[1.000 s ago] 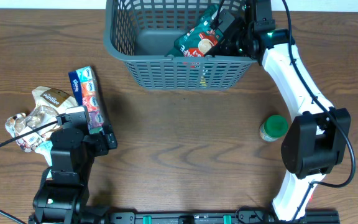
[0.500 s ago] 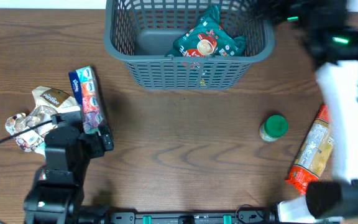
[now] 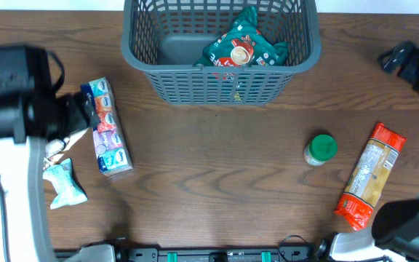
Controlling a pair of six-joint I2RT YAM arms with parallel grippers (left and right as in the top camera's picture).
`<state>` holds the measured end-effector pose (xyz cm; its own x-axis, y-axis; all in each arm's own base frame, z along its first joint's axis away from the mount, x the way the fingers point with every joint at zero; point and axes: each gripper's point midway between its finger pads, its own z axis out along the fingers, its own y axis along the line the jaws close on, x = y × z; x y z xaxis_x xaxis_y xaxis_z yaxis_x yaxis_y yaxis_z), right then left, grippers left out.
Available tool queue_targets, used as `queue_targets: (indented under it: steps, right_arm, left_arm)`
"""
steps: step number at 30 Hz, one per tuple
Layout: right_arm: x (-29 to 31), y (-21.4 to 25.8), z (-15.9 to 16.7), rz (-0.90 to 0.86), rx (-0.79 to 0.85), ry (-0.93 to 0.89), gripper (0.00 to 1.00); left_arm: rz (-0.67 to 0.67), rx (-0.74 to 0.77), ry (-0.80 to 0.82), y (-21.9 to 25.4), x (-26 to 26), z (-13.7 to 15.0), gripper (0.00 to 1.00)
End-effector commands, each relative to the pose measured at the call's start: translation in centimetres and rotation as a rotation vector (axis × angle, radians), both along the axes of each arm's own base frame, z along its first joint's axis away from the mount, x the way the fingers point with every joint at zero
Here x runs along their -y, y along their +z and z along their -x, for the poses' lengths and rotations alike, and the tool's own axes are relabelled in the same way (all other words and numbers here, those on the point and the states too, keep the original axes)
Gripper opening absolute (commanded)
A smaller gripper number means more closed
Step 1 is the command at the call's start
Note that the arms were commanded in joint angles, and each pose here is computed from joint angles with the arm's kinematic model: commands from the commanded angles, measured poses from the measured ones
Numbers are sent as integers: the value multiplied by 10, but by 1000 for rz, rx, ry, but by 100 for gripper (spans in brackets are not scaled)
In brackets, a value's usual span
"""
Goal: Pack container
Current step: 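Release the pouch and withdraw the right gripper to the right, then grasp the Kleenex tissue-pack strip with the left gripper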
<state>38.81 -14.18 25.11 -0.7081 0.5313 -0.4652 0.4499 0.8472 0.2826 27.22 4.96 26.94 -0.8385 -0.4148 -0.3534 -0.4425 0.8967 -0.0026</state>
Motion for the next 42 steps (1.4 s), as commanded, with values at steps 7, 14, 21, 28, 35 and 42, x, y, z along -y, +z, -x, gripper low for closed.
queue_targets:
  steps: [7,14,21,28,35,42]
  right_arm:
    - [-1,-79,4,-73,-192,19,99]
    - [2,-87,0,-50,-199,63,99]
    - [2,-87,-1,-40,-194,79,99]
    - [2,-87,-2,-40,-194,79,99]
    - [2,-88,0,-31,-201,104,99]
    - [1,-88,2,-27,-209,120,99]
  left_arm:
    - [33,-78,-14,-46,-4,-59,99]
    - [50,-127,-100,-96,2,-87,99]
    - [130,-110,-153,-160,17,-93,99]
    - [139,-164,-150,-216,19,-69,99]
    - [144,-190,-149,-250,21,-49,98]
    - [131,-141,-152,-254,20,-58,80]
